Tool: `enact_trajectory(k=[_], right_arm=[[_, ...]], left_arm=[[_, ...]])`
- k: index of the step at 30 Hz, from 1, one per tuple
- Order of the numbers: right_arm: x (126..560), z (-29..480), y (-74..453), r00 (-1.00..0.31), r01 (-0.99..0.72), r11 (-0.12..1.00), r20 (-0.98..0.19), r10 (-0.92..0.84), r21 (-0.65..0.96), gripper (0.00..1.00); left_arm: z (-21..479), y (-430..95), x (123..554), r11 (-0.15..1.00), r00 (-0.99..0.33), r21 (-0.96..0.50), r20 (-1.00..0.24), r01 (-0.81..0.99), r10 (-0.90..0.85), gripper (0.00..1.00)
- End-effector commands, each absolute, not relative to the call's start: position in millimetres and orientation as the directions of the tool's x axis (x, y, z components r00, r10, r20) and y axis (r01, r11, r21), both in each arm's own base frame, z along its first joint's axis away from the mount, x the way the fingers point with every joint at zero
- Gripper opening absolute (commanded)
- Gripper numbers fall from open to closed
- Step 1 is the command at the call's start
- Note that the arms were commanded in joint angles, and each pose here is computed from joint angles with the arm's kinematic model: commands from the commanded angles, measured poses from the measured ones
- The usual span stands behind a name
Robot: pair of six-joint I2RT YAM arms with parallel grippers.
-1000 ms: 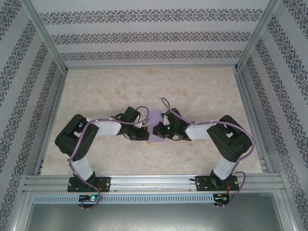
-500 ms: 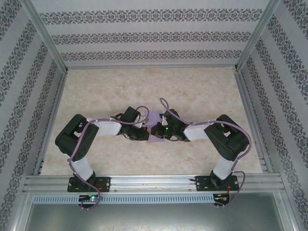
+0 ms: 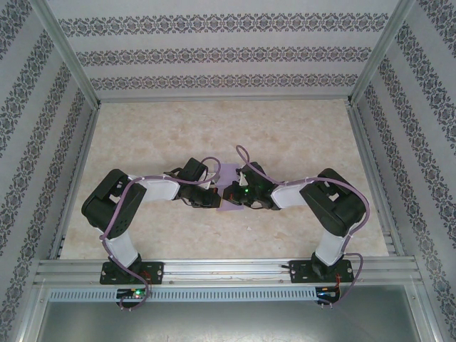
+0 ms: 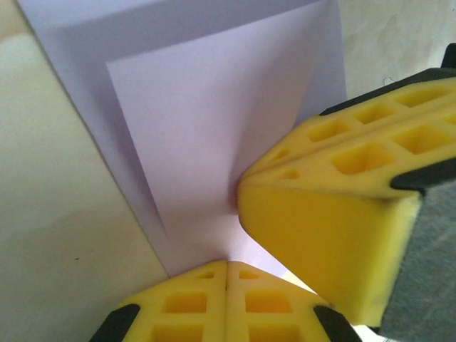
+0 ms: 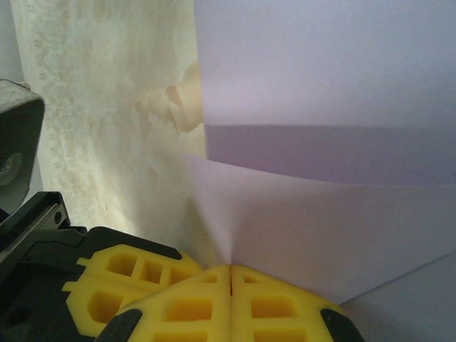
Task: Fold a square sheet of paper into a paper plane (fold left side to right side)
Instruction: Fold the triangle a second time at the center of the table.
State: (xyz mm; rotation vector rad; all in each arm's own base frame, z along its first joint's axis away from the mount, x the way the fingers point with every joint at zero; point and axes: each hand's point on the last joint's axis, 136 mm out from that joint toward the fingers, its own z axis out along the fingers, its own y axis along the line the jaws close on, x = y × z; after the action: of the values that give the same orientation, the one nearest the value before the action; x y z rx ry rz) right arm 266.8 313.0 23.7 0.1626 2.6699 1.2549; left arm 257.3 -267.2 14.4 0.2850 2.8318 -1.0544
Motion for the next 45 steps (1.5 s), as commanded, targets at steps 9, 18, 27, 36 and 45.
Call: enact_trajectory(k=[9,18,27,36,45], right_arm=[[262.8,-4.0,296.3,-0.979,0.021,0.73,-0.133,0.154,0.684,0.0],[281.4,2.0,281.0,-0.97,0.002,0.743,-0.178,0.164,0.669,0.0],[301.2,9.9,266.7,-0.962,0.012,0.727,-0.191,0.196,0.687,0.0],[300.5,-1.1,257.7,-0.965,0.043,0.743,-0.166,0.205,0.668,0.0],[285.7,-19.6,251.3,-0.977,0.08,0.77,-0.104,0.188,0.633,0.0]], left_arm=[[-44.8,-226.0,217.8,0.886,-0.991,-0.45,0.016,0.109,0.13,0.02],[-47.8,-224.0,215.3,0.89,-0.991,-0.443,0.024,0.11,0.134,0.02],[-47.2,-225.9,215.5,0.888,-0.99,-0.446,0.021,0.113,0.136,0.02],[-40.3,-231.1,220.7,0.878,-0.99,-0.464,0.005,0.12,0.137,0.02],[10.8,-262.3,246.6,0.796,-0.986,-0.583,-0.104,0.165,0.128,0.05]])
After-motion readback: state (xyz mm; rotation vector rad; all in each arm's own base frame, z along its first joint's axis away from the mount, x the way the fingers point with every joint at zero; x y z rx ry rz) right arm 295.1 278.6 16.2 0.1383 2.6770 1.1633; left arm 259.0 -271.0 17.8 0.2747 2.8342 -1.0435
